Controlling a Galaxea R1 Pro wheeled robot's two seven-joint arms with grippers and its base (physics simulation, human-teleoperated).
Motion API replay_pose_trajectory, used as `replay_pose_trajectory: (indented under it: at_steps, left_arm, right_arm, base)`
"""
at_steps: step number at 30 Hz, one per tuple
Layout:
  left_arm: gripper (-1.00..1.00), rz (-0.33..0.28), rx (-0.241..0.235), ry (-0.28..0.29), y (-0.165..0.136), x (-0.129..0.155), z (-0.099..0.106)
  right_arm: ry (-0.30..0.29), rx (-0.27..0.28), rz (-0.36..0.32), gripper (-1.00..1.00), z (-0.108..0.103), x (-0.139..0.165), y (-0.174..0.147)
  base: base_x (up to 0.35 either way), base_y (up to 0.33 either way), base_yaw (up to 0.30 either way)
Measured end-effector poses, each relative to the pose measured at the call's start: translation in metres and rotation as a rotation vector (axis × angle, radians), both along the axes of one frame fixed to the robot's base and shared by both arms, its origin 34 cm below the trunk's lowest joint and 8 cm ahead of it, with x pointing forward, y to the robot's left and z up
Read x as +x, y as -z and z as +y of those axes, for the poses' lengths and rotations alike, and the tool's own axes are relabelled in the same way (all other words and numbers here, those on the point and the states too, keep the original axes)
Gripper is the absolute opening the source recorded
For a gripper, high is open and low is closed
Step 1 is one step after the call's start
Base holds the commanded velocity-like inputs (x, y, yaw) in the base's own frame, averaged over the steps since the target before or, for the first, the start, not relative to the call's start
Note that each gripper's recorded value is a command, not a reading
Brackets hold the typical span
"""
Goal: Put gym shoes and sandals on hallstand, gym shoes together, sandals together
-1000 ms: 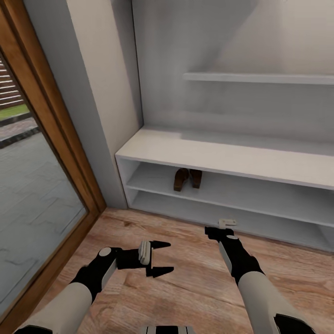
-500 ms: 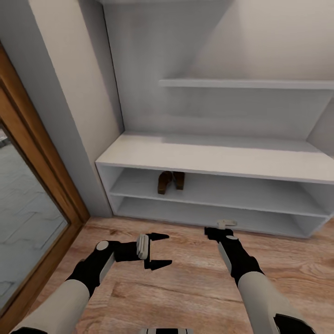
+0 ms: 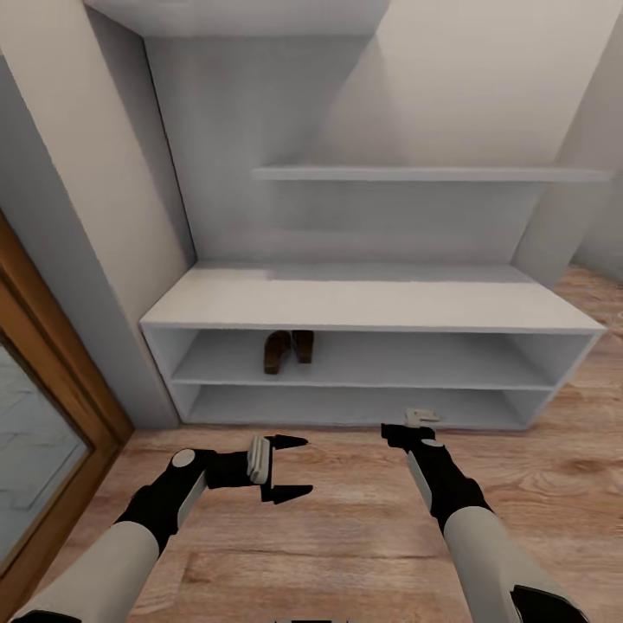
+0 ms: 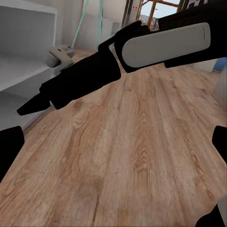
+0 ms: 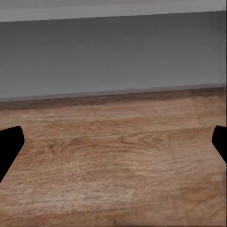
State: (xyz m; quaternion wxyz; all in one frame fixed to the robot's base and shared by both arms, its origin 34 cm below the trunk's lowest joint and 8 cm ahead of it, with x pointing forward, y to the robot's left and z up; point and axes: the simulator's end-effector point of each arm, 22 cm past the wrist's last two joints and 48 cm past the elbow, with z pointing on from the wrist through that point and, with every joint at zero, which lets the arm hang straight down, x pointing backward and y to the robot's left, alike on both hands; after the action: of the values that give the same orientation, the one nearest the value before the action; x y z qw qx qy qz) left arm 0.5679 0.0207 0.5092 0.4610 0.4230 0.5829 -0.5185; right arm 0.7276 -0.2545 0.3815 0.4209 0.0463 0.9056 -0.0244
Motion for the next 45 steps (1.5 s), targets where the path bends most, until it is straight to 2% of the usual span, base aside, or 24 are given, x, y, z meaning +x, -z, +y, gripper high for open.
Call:
replay_pose_trajectory:
  at_steps: [13,31,40,45]
  left_arm:
    - [1.00,-0.010,0.002,-0.006,-0.005,0.001,0.002]
    - [1.00,-0.027,0.002,-0.006,-0.013,0.001,0.002]
    - [1.00,-0.029,0.003,-0.006,-0.014,0.001,0.002]
    - [1.00,-0.029,0.002,-0.004,-0.014,0.001,0.001]
  right_arm:
    - [0.001,0.000,-0.012,1.00,-0.001,0.002,-0.008]
    - [0.002,0.000,-0.028,1.00,-0.001,0.004,-0.018]
    - [0.001,0.001,-0.030,1.00,0.000,0.004,-0.019]
    - [0.002,0.001,-0.030,1.00,-0.001,0.004,-0.019]
  base:
    - [0.000,-0.021,-0.251]
    - [0.000,-0.265,-0.246]
    - [0.000,-0.255,-0.049]
    - [0.000,-0.044,-0.215]
